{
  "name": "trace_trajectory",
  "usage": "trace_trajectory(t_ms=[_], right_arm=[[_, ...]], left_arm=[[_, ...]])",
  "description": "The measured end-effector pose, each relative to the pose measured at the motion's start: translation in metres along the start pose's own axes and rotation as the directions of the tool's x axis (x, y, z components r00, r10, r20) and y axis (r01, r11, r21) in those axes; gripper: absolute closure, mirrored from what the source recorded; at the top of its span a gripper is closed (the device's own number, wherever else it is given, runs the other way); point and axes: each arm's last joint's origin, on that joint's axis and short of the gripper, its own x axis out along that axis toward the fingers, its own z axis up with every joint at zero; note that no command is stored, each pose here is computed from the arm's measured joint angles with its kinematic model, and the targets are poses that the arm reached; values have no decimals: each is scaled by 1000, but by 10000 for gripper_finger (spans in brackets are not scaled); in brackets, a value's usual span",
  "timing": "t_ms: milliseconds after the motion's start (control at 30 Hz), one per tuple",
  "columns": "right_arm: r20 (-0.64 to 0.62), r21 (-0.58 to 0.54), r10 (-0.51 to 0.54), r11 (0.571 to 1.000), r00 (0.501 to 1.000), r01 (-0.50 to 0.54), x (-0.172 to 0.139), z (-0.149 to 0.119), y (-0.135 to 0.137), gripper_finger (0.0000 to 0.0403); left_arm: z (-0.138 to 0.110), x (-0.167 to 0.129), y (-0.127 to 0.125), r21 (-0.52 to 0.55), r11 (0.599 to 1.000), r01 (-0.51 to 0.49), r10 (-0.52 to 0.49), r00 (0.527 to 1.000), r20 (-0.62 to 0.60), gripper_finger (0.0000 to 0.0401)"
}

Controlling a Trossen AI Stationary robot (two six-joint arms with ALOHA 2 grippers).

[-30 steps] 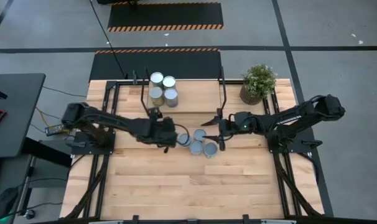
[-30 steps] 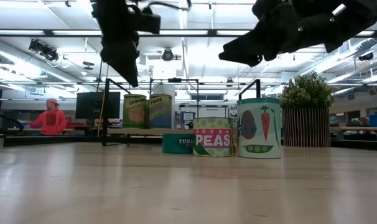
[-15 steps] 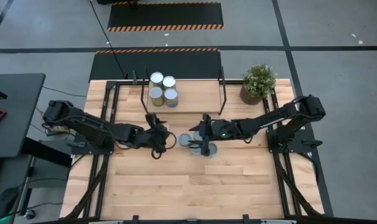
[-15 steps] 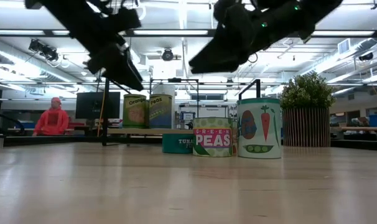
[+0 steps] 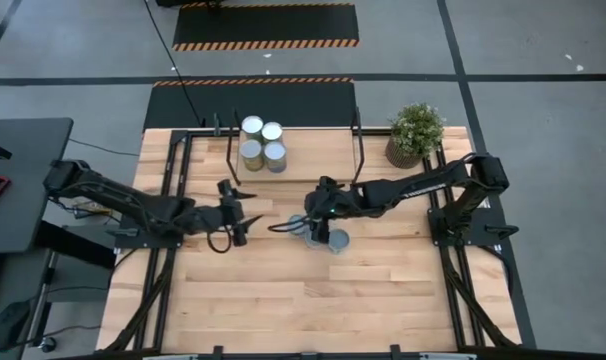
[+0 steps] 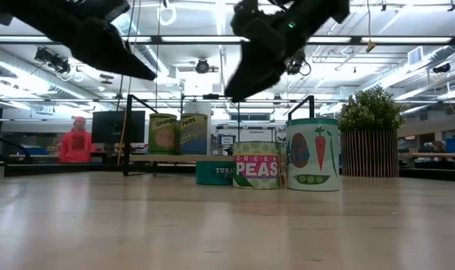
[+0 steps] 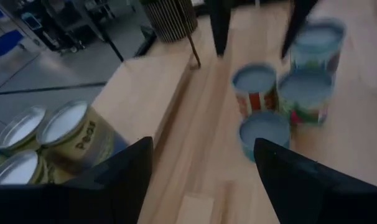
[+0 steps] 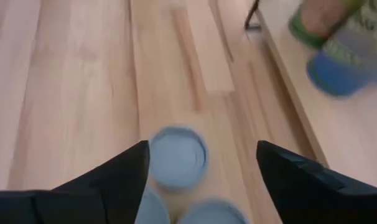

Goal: Pick and place cans onto a shelf
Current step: Put the small canned peas on the shelf

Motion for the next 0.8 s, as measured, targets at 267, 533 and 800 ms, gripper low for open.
trace_trajectory(t_ms=[267,533,800], right_arm=[[-60,-159,54,985,997,-62,-3,9,32,55],[-156,-212,93,969,983,-125,7,0,66,51],[-316,-344,32,928,948,-146,28,3,86,53]], left_arm=[[-13,-19,12,-137,990,12,3,994,113,118],[-21,-21,12,-278,959,49,-15,992,123,118],[-21,-21,12,-344,937,61,-18,992,128,118]])
